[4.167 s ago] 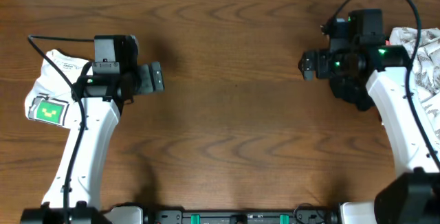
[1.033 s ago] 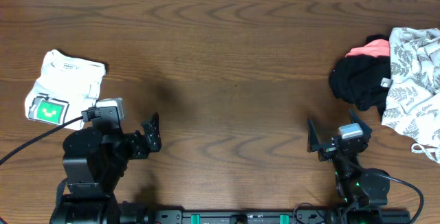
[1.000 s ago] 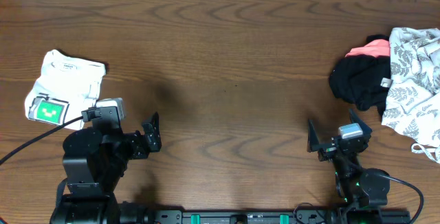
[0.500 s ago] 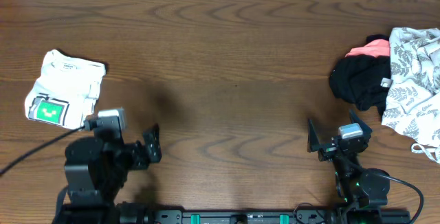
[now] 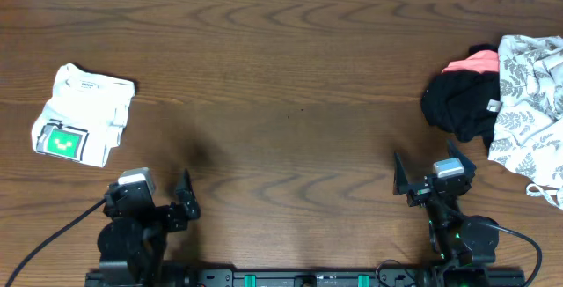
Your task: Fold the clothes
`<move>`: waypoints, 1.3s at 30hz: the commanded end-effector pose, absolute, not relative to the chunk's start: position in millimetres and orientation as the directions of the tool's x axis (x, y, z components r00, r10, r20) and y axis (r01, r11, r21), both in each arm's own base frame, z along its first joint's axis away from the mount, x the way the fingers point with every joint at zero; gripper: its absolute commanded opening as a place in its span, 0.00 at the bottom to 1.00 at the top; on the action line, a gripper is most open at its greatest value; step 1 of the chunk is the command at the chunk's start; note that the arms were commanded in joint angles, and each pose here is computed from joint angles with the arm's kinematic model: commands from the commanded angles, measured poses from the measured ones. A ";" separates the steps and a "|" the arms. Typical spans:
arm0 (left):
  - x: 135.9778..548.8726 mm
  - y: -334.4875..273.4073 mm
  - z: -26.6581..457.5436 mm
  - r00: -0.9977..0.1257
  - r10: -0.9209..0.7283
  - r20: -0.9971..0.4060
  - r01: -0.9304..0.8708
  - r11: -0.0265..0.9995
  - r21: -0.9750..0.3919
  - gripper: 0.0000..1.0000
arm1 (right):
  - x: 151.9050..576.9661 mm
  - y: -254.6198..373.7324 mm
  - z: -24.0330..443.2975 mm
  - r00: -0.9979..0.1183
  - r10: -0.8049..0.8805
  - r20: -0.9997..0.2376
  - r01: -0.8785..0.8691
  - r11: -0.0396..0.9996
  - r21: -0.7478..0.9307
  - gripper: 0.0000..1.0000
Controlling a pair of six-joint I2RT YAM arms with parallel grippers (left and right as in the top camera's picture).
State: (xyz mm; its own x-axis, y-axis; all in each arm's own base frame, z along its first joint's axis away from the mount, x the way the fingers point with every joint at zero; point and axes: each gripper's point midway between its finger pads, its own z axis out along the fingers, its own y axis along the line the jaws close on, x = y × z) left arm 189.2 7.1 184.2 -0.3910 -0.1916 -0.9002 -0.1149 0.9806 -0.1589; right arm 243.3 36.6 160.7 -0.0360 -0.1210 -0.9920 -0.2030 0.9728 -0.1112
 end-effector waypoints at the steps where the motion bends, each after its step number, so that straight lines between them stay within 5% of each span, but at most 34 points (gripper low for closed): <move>1: 196.6 11.8 180.3 -0.329 -0.175 -0.928 -0.124 0.982 -0.141 0.98 | 243.4 34.8 160.2 -0.035 -0.135 -0.990 -0.195 0.973 -0.126 0.99; 22: 243.0 11.9 214.9 0.168 -0.104 -0.980 -0.051 0.992 -0.113 0.98 | 243.4 34.8 160.2 -0.035 -0.135 -0.990 -0.195 0.973 -0.126 0.99; 28: 243.6 12.0 211.0 0.153 -0.059 -0.987 -0.059 0.996 -0.069 0.98 | 243.4 34.8 160.2 -0.035 -0.135 -0.990 -0.195 0.973 -0.126 0.99; 34: 244.3 11.8 142.7 -0.125 -0.064 -0.990 -0.076 0.996 -0.055 0.98 | 243.4 34.8 160.2 -0.035 -0.135 -0.990 -0.195 0.973 -0.126 0.99; 39: 243.3 11.8 136.6 -0.150 -0.063 -0.987 -0.077 0.996 -0.052 0.98 | 243.4 34.8 160.2 -0.035 -0.135 -0.990 -0.195 0.973 -0.126 0.99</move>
State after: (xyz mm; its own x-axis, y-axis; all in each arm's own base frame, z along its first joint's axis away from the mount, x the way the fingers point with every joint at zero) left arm 244.9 9.3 153.3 -0.0966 -0.0834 -0.9918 -0.0622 0.9950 -0.0776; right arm 243.4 36.5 160.7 -0.0361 -0.1213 -0.9920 -0.2023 0.9729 -0.1117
